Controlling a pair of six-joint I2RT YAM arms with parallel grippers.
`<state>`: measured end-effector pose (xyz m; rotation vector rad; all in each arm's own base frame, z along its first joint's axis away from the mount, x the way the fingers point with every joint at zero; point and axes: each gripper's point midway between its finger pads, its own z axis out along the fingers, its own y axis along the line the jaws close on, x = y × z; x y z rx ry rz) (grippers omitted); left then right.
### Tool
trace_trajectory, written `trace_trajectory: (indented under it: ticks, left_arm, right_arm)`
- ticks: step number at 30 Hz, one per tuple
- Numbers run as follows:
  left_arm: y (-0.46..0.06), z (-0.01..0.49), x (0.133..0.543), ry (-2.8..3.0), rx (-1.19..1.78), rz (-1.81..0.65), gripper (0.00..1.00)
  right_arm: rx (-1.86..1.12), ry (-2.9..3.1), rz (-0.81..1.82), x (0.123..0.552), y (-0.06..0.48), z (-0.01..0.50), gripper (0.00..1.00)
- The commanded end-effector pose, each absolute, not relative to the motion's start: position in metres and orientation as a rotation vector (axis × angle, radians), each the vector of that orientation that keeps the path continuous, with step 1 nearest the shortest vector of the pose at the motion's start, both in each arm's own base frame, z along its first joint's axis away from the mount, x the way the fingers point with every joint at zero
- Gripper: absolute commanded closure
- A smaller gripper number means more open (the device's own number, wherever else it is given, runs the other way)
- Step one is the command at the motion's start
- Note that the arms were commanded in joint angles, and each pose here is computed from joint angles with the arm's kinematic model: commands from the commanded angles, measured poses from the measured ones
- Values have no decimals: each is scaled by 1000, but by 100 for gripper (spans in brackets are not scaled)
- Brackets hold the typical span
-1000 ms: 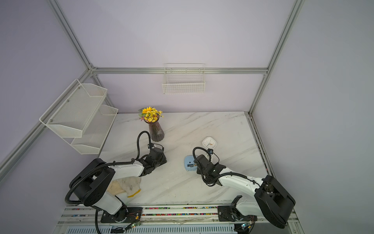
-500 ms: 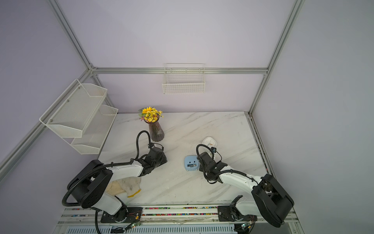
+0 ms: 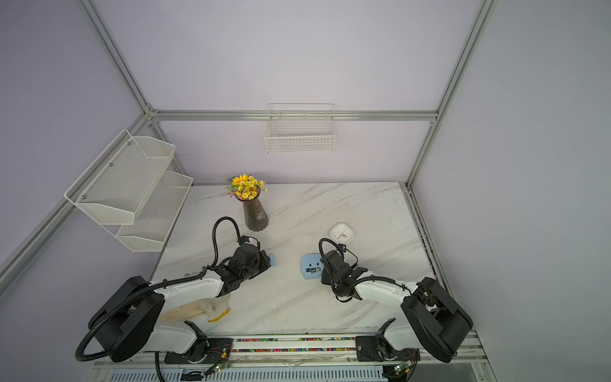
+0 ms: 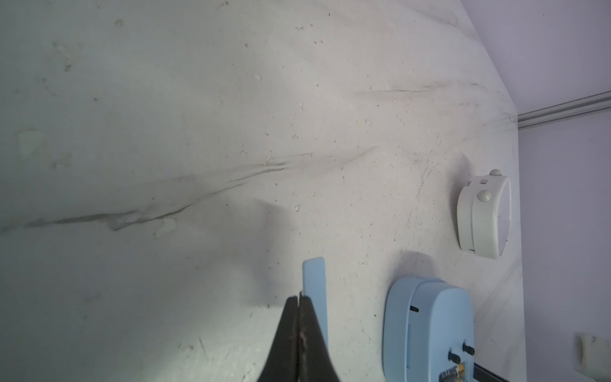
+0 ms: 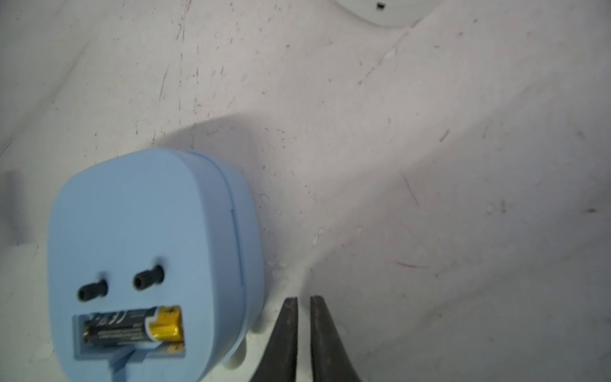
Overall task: Insert the battery into the alarm
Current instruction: Adjust the alarm at the center of the board.
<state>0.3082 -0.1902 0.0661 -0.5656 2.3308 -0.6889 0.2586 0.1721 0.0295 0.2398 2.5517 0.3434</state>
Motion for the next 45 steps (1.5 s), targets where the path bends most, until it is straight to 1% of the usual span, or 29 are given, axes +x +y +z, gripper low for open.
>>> trace_trajectory:
  ticks: [1,2,9,14,18,20,24,27,29,31,34,38,41,45]
  left_arm:
    - [-194,84,315,2258,-600,-771,100]
    - [-194,86,315,2254,-601,-776,100]
    - [-188,92,313,2232,-603,-759,100]
    - [-172,96,309,2211,-620,-682,100]
    - [-166,106,307,2178,-631,-682,100]
    - [-164,108,306,2167,-637,-681,100]
    - [-167,111,304,2164,-635,-719,100]
    - [-177,113,305,2167,-632,-786,100]
    - [-184,115,306,2172,-628,-831,100]
    - [-192,117,307,2171,-629,-876,100]
    - [-208,118,306,2170,-611,-944,100]
    - [-228,118,303,2187,-580,-985,100]
    - [-239,117,300,2195,-569,-993,100]
    - [-248,118,297,2193,-564,-995,100]
  right_arm:
    - [224,2526,425,260,189,36,86]
    - [218,2548,412,258,192,29,86]
    - [142,2556,486,247,231,28,87]
    - [15,2538,530,241,276,34,87]
    - [-109,2499,581,234,318,44,87]
    - [-149,2466,566,232,329,52,87]
    - [-84,2372,521,237,307,75,86]
    - [-29,2269,477,246,278,102,83]
    - [10,2242,474,258,259,115,82]
    - [54,2255,475,276,243,116,82]
    - [120,2286,437,307,219,109,82]
    - [118,2355,412,337,216,86,83]
    - [118,2378,453,353,218,75,83]
    - [105,2427,495,361,224,58,85]
